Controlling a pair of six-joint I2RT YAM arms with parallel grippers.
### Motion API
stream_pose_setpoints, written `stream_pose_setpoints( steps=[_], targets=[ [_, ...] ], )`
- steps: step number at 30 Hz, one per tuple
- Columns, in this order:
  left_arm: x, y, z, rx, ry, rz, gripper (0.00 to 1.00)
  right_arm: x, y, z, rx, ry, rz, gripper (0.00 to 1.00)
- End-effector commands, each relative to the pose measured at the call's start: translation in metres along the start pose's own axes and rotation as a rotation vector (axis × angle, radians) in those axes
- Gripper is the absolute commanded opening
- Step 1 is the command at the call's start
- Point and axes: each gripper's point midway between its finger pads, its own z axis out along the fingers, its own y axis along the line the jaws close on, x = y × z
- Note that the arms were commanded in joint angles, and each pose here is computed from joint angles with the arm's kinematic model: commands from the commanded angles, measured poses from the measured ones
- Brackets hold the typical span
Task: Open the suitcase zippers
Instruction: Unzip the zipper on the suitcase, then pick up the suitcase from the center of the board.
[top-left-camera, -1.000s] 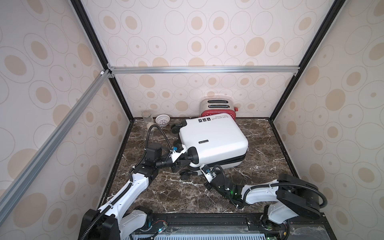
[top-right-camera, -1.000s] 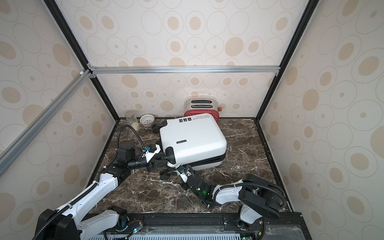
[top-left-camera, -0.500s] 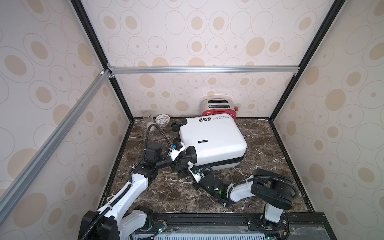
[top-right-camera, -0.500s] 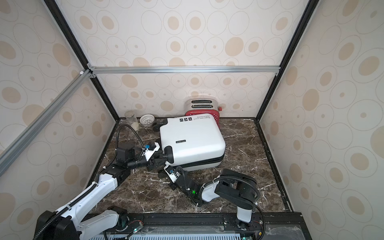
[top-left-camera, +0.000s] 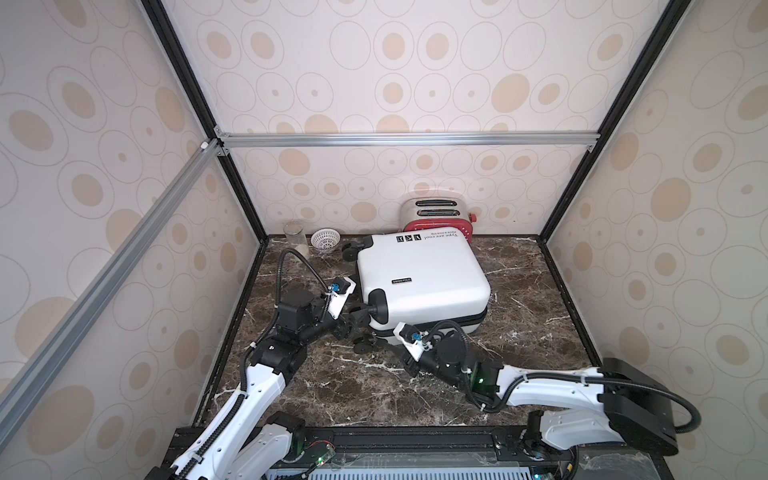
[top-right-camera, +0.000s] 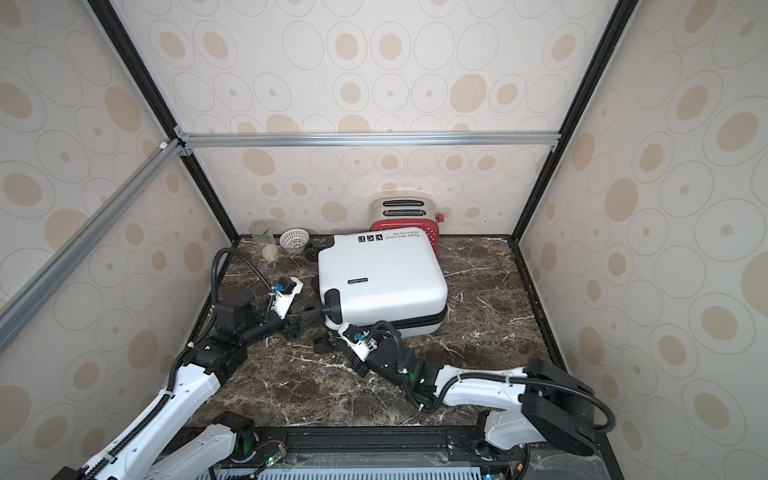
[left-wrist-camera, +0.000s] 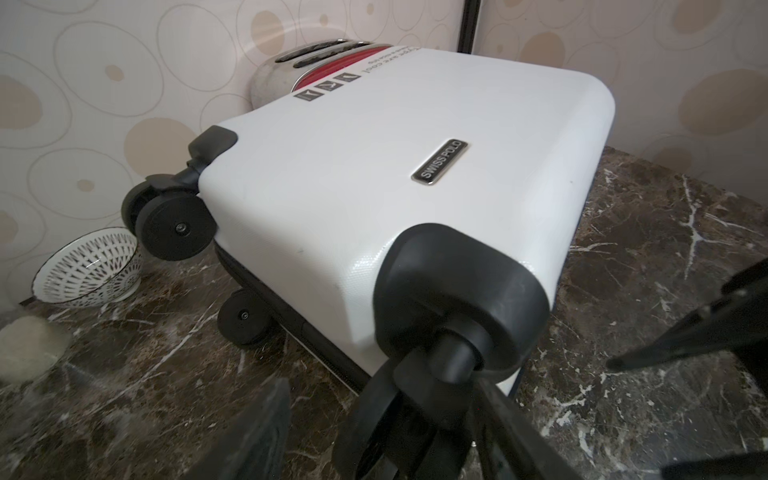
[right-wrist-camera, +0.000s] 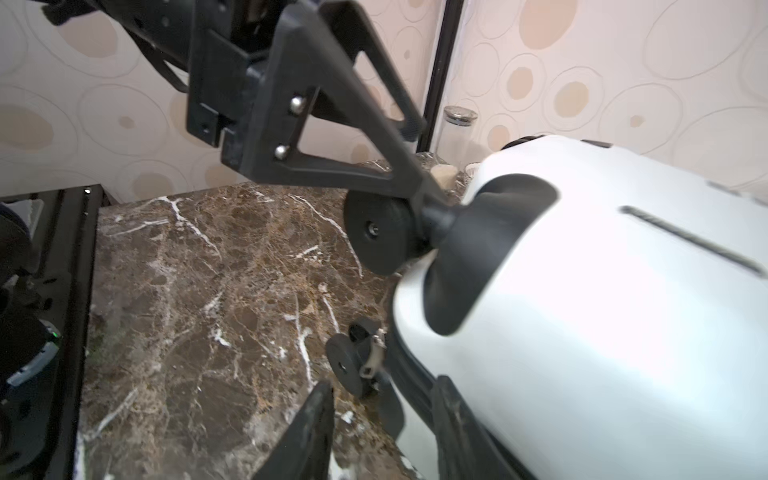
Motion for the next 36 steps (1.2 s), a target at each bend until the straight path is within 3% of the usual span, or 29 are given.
stream_pose_setpoints(
  steps=[1, 4, 8, 15, 21, 26, 36],
  targets=[
    [0.007, 0.003, -0.011, -0.037, 0.056, -0.061, 0.67, 0.022, -0.026, -0.024, -0.005, 0.147, -0.002, 0.46],
    [0.011, -0.003, -0.017, -0.031, 0.030, -0.117, 0.65, 0.017, -0.043, -0.039, -0.004, 0.165, -0.012, 0.51],
    [0.018, -0.007, -0.018, -0.021, 0.004, -0.208, 0.64, 0.008, -0.046, -0.040, -0.039, 0.249, -0.190, 0.54],
    [0.051, 0.061, -0.034, -0.452, 0.063, -0.547, 0.70, -0.036, -0.027, 0.000, -0.267, 0.321, -0.424, 0.70],
    [0.062, 0.089, -0.056, -0.571, -0.011, -0.720, 0.73, -0.062, -0.005, 0.038, -0.432, 0.331, -0.557, 0.72],
    [0.057, 0.092, -0.071, -0.547, -0.147, -0.783, 0.73, -0.070, 0.006, 0.075, -0.451, 0.404, -0.624, 0.72],
    [0.073, 0.090, -0.054, -0.496, -0.069, -0.792, 0.72, -0.069, 0.030, 0.127, -0.498, 0.512, -0.591, 0.71]
  ],
)
